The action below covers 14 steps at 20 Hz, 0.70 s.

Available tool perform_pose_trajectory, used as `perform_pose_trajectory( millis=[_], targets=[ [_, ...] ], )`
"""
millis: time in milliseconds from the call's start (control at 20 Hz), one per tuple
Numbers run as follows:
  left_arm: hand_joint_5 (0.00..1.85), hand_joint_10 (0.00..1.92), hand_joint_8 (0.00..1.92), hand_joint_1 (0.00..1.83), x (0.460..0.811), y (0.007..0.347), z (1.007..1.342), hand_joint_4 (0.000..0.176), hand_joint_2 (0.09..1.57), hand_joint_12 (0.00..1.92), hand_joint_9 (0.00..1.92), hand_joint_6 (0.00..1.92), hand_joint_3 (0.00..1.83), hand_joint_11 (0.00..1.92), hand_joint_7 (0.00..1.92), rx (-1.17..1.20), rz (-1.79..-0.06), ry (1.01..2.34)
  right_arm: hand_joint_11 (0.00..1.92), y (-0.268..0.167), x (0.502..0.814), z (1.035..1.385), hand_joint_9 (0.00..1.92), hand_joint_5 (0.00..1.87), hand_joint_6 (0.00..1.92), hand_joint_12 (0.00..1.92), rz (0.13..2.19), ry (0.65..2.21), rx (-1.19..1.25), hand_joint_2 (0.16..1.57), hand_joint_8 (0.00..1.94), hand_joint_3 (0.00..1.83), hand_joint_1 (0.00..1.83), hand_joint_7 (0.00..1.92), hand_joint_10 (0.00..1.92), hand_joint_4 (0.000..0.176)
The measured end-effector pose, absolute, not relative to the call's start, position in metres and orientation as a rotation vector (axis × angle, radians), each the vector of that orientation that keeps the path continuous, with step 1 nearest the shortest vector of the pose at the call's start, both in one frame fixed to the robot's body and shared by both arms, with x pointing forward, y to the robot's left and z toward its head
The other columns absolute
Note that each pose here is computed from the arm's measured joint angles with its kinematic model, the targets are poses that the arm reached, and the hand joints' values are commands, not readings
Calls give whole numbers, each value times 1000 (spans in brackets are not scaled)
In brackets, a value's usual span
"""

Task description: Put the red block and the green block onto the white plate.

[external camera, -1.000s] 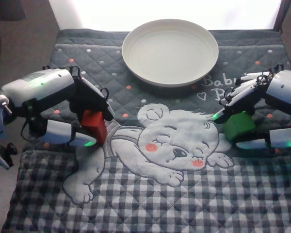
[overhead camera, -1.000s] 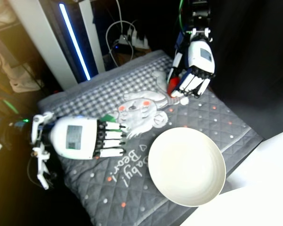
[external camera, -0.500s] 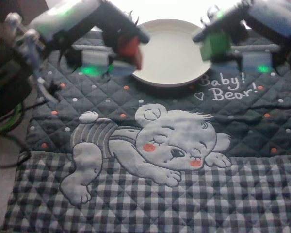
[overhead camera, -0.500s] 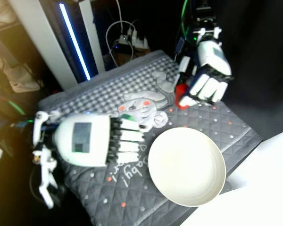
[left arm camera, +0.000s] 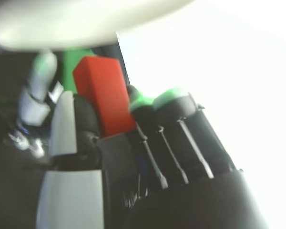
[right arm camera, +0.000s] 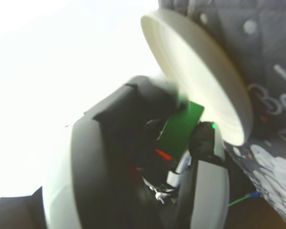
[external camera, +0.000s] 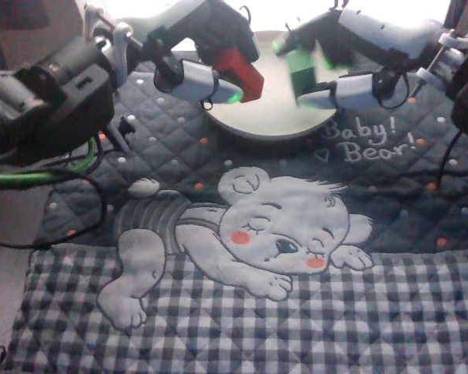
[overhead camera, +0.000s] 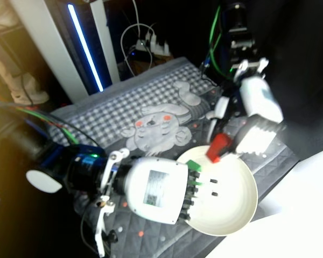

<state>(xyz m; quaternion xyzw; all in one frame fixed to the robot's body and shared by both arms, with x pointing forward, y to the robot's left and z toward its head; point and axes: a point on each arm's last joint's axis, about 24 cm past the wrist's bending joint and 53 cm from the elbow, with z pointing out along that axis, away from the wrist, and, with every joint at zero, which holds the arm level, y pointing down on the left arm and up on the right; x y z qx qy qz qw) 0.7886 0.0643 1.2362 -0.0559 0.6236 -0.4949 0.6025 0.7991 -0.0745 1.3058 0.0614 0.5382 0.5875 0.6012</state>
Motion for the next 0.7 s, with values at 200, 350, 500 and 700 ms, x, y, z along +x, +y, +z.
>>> perform_pose_trajectory(
  millis=[200, 350, 500, 700],
  targets=[
    [556, 2, 1, 1025, 746, 82, 1237, 0, 901, 1248, 595, 5, 0, 174, 520, -90, -1200, 1414, 0, -61, 757, 1319, 90, 0, 0, 307, 1432, 1223, 21, 859, 2, 0, 589, 103, 9, 176],
    [581, 2, 5, 993, 720, 106, 1251, 15, 907, 1227, 576, 3, 0, 197, 532, -93, -1232, 1352, 2, -93, 734, 1341, 32, 16, 6, 40, 1474, 1133, 27, 825, 0, 0, 613, 51, 11, 176],
    [429, 0, 0, 951, 669, 135, 1244, 0, 915, 1360, 463, 0, 0, 2, 417, -59, -1259, 1316, 0, -127, 689, 1298, 1, 85, 9, 0, 1516, 1164, 20, 760, 2, 0, 701, 42, 0, 176],
    [370, 12, 3, 982, 610, 168, 1231, 0, 883, 1251, 445, 5, 0, 4, 395, -113, -1295, 1294, 0, -170, 648, 1250, 43, 16, 5, 0, 1562, 1197, 161, 761, 15, 0, 687, 96, 16, 176]
  ],
)
